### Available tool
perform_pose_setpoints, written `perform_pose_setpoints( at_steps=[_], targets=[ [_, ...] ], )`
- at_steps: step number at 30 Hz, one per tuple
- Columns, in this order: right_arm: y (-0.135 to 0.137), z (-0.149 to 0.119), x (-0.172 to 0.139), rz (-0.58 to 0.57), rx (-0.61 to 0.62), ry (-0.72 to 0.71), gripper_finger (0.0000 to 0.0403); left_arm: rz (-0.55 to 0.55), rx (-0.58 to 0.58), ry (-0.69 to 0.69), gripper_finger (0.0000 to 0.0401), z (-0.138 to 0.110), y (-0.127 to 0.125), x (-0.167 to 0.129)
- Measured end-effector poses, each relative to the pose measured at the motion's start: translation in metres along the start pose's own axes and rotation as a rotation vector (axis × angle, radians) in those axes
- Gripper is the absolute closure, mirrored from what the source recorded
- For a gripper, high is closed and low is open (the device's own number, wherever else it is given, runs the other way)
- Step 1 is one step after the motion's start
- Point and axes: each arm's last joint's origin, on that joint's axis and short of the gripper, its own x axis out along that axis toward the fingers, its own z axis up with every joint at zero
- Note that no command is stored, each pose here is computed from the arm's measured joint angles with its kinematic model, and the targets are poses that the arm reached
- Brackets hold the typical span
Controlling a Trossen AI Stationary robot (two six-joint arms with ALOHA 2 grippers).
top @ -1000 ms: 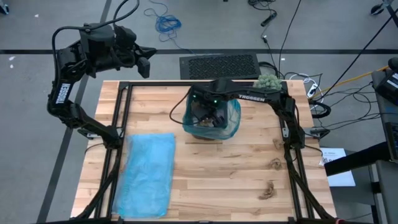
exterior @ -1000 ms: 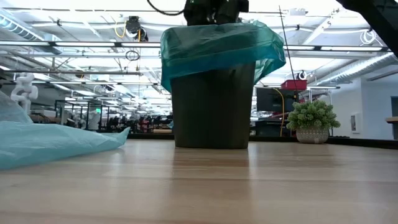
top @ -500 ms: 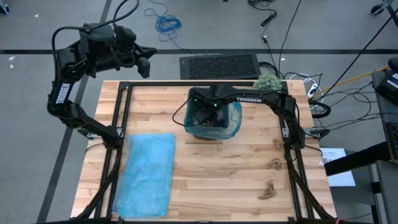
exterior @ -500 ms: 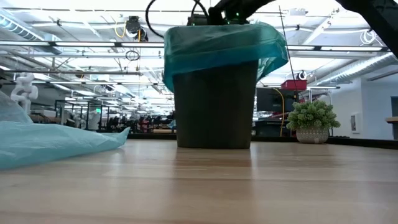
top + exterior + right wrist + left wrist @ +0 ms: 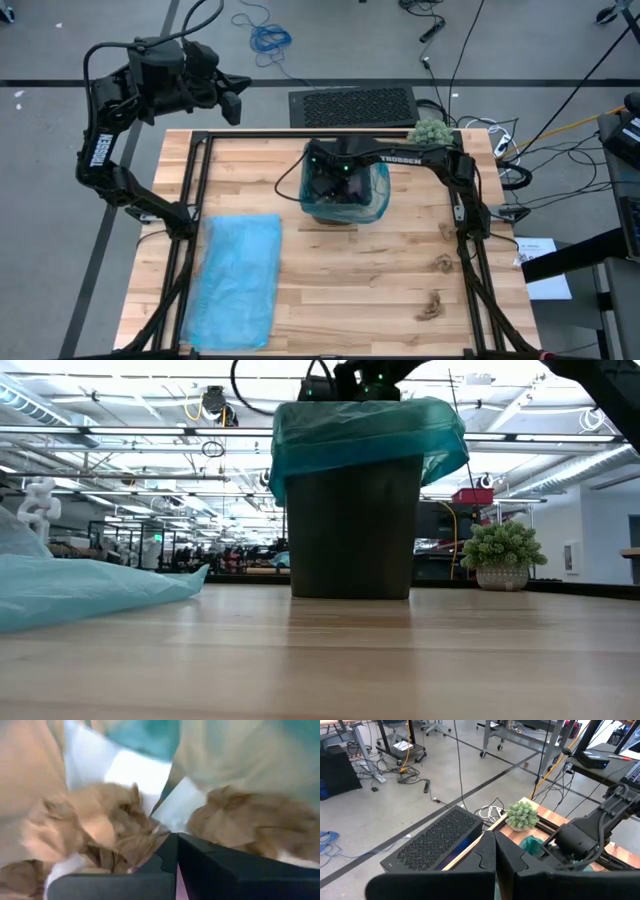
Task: Place trash/remove bag and relplace
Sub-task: Put the brown napkin into the trash bin
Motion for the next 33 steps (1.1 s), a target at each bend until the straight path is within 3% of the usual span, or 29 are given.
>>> perform_pose_setpoints(
  at_steps=[7, 18, 33],
  targets=[
    [-0.003, 0.006, -0.020, -0.015, 0.025, -0.014, 0.0403, 0.001, -0.001, 0.000, 0.0401, 0.000, 0.000, 0.000],
    [0.004, 0.003, -0.031, 0.051, 0.078, 0.046, 0.0403, 0.001, -0.001, 0.000, 0.0401, 0.000, 0.000, 0.000],
    [-0.003, 0.020, -0.072, -0.054, 0.088, -0.060, 0.0403, 0.001, 0.000, 0.000, 0.0401, 0.000, 0.000, 0.000]
  ],
)
